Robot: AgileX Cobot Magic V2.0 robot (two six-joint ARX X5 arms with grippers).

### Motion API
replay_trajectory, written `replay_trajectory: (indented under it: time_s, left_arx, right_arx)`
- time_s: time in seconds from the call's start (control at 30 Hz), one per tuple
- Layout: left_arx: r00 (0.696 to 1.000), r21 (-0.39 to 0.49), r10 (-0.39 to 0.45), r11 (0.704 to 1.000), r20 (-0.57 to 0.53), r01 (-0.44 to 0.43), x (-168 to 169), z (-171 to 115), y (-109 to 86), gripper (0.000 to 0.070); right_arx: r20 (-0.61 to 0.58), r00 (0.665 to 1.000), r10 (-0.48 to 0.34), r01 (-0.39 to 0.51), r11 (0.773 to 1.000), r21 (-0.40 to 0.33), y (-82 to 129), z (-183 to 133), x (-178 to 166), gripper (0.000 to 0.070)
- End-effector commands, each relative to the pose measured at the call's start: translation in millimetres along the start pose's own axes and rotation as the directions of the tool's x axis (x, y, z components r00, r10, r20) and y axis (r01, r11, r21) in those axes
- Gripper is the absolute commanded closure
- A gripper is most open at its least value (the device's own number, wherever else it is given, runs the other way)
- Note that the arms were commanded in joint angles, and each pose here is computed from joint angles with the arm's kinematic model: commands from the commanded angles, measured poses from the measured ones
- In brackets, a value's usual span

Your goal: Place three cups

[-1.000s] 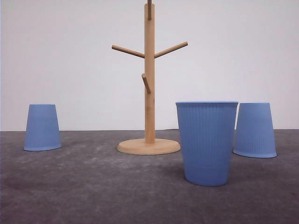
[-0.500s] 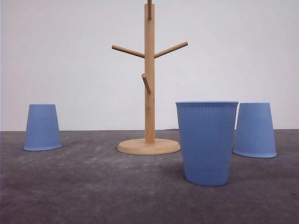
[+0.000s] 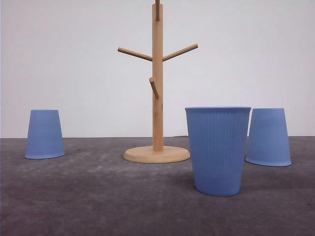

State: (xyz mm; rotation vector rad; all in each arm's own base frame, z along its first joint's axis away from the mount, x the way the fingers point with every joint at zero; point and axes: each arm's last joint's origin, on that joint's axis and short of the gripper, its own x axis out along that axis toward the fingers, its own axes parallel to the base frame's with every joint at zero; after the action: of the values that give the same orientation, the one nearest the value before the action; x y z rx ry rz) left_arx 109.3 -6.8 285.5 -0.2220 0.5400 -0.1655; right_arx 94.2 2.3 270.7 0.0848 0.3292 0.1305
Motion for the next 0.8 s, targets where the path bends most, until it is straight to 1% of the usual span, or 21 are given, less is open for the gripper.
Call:
replay_trajectory:
  time_s: [0.0, 0.07, 0.13, 0.2, 0.23, 0.3, 0.37, 0.43, 0.47, 0.5, 0.53, 0.57, 0.6, 0.67, 0.77]
  left_arx:
    - [1.000, 0.064, -0.029, 0.998, 0.001, 0.029, 1.0, 6.6, -3.4, 0.0696]
    - [0.999, 0.111, -0.050, 0.993, -0.017, 0.051, 6.2, 7.9, -6.5, 0.0696]
    - [0.996, 0.190, -0.082, 0.978, -0.031, 0.087, 9.8, 8.0, -11.3, 0.0696]
    - [0.993, 0.287, -0.115, 0.950, -0.038, 0.121, 12.2, 7.9, -17.0, 0.0696]
    - [0.990, 0.339, -0.135, 0.930, -0.043, 0.141, 13.1, 7.8, -19.9, 0.0696]
    - [0.985, 0.413, -0.165, 0.894, -0.051, 0.171, 14.1, 7.2, -24.4, 0.0696]
    - [0.982, 0.443, -0.182, 0.876, -0.060, 0.189, 15.0, 6.6, -27.2, 0.0696]
    - [0.980, 0.444, -0.187, 0.875, -0.062, 0.195, 14.9, 6.4, -27.9, 0.0696]
    - [0.980, 0.444, -0.187, 0.875, -0.062, 0.195, 14.9, 6.4, -28.0, 0.0676]
    - [0.980, 0.443, -0.187, 0.875, -0.062, 0.195, 14.8, 6.4, -28.0, 0.0632]
    - [0.980, 0.434, -0.187, 0.880, -0.061, 0.195, 14.7, 6.4, -28.0, 0.0489]
    - [0.980, 0.423, -0.187, 0.885, -0.061, 0.195, 14.6, 6.4, -28.0, 0.0363]
    - [0.980, 0.409, -0.187, 0.891, -0.060, 0.195, 14.5, 6.4, -28.0, 0.0258]
    - [0.980, 0.385, -0.188, 0.902, -0.060, 0.196, 14.4, 6.4, -28.0, 0.0232]
    - [0.981, 0.357, -0.184, 0.914, -0.054, 0.191, 14.5, 6.9, -28.0, 0.0232]
  right_arx:
    - [-0.008, 1.000, 0.020, -0.021, 0.999, -0.041, 1.1, 2.9, 2.5, 0.0694]
    - [-0.025, 0.999, 0.040, -0.041, 0.998, -0.052, 3.0, 2.5, 5.5, 0.0694]
    - [-0.035, 0.997, 0.070, -0.073, 0.994, -0.085, 6.2, 2.1, 7.0, 0.0694]
    - [-0.043, 0.994, 0.105, -0.109, 0.987, -0.116, 9.9, 1.7, 7.6, 0.0694]
    - [-0.046, 0.991, 0.123, -0.128, 0.983, -0.135, 11.9, 1.4, 7.6, 0.0694]
    - [-0.050, 0.987, 0.153, -0.160, 0.973, -0.167, 15.2, 1.1, 7.6, 0.0694]
    - [-0.054, 0.983, 0.175, -0.182, 0.966, -0.185, 17.5, 0.8, 7.5, 0.0694]
    - [-0.056, 0.981, 0.185, -0.192, 0.963, -0.189, 18.6, 0.6, 7.4, 0.0693]
    - [-0.056, 0.981, 0.187, -0.194, 0.962, -0.192, 18.8, 0.6, 7.4, 0.0678]
    - [-0.056, 0.981, 0.187, -0.195, 0.961, -0.196, 18.9, 0.6, 7.4, 0.0648]
    - [-0.056, 0.981, 0.187, -0.194, 0.960, -0.199, 18.9, 0.6, 7.4, 0.0569]
    - [-0.056, 0.981, 0.187, -0.194, 0.960, -0.201, 18.9, 0.6, 7.4, 0.0493]
    - [-0.056, 0.981, 0.187, -0.195, 0.960, -0.202, 18.9, 0.6, 7.4, 0.0424]
    - [-0.056, 0.981, 0.187, -0.194, 0.960, -0.201, 18.9, 0.6, 7.3, 0.0385]
    - [-0.055, 0.981, 0.187, -0.194, 0.960, -0.200, 18.9, 0.6, 7.3, 0.0385]
